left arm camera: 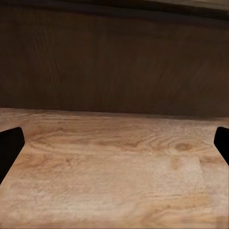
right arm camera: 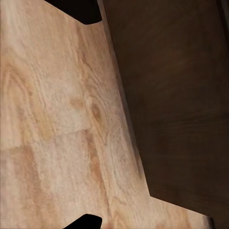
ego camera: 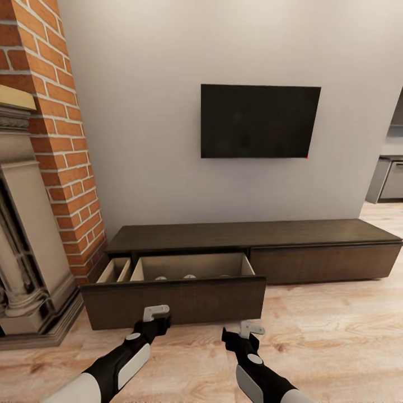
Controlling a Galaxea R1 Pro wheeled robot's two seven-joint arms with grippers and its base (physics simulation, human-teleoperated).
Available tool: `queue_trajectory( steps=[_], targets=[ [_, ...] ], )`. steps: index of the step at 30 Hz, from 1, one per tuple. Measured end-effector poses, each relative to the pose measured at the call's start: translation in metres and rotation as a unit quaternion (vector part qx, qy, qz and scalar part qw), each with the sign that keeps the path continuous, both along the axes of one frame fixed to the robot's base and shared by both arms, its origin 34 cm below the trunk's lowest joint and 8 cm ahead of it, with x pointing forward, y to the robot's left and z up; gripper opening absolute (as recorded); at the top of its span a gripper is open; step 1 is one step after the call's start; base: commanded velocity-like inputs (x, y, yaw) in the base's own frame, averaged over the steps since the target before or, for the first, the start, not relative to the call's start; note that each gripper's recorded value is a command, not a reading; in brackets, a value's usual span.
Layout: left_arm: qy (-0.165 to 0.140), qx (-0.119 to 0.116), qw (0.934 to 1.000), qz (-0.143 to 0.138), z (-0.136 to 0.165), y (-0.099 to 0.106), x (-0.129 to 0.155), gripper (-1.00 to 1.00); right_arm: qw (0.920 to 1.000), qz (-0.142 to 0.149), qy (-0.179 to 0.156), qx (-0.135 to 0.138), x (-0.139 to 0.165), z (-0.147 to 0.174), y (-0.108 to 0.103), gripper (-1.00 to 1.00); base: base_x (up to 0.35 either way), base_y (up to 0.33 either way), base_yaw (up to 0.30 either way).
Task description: Place each of the two pumpkins and all three candles from the living room inside a cabinet in the living room (use any cabinet), then make sure every cabinet is closed, and position the cauldron so it is next to a table in the living room.
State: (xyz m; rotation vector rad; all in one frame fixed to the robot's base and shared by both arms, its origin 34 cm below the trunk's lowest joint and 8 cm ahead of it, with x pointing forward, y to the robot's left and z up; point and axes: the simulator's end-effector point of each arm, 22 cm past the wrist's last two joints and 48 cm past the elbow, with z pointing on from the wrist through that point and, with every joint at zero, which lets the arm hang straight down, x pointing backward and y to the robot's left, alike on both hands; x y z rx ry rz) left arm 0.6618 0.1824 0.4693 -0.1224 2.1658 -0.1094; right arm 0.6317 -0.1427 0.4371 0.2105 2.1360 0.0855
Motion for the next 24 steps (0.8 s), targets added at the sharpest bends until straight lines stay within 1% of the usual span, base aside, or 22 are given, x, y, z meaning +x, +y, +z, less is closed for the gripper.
queue_trajectory(
  steps=[3,4,6,9,13,19,24],
  targets=[
    [0.01,0.011,0.9999,0.003,-0.017,0.009,-0.006,1.0,1.0,0.001,0.001,0.001,-0.002,-0.007,0.002,1.0,0.0,0.0,0.0],
    [0.011,0.013,0.9998,0.003,-0.021,0.009,-0.008,1.0,1.0,0.001,0.001,0.002,-0.003,-0.009,0.002,1.0,0.0,0.0,0.0],
    [0.012,0.012,0.9999,0.0,-0.026,0.002,-0.01,1.0,1.0,0.002,0.001,0.003,-0.004,-0.013,0.004,1.0,0.0,0.0,0.0],
    [0.011,0.012,0.9999,-0.001,-0.033,0.002,-0.012,1.0,1.0,0.001,0.0,0.004,-0.005,-0.019,0.006,1.0,0.0,0.0,0.0],
    [0.0,0.011,0.9999,0.001,-0.038,0.002,-0.012,1.0,1.0,0.0,-0.002,0.003,-0.007,-0.027,0.005,1.0,0.0,0.0,0.0],
    [-0.011,0.013,0.9998,0.007,-0.047,0.009,-0.012,1.0,0.9999,-0.003,-0.01,0.004,-0.007,-0.035,0.007,1.0,0.0,0.0,0.0],
    [-0.023,0.007,0.9997,0.002,-0.048,0.002,-0.01,1.0,0.9997,-0.006,-0.022,0.004,-0.007,-0.042,0.004,1.0,0.0,0.0,0.0]
  ],
)
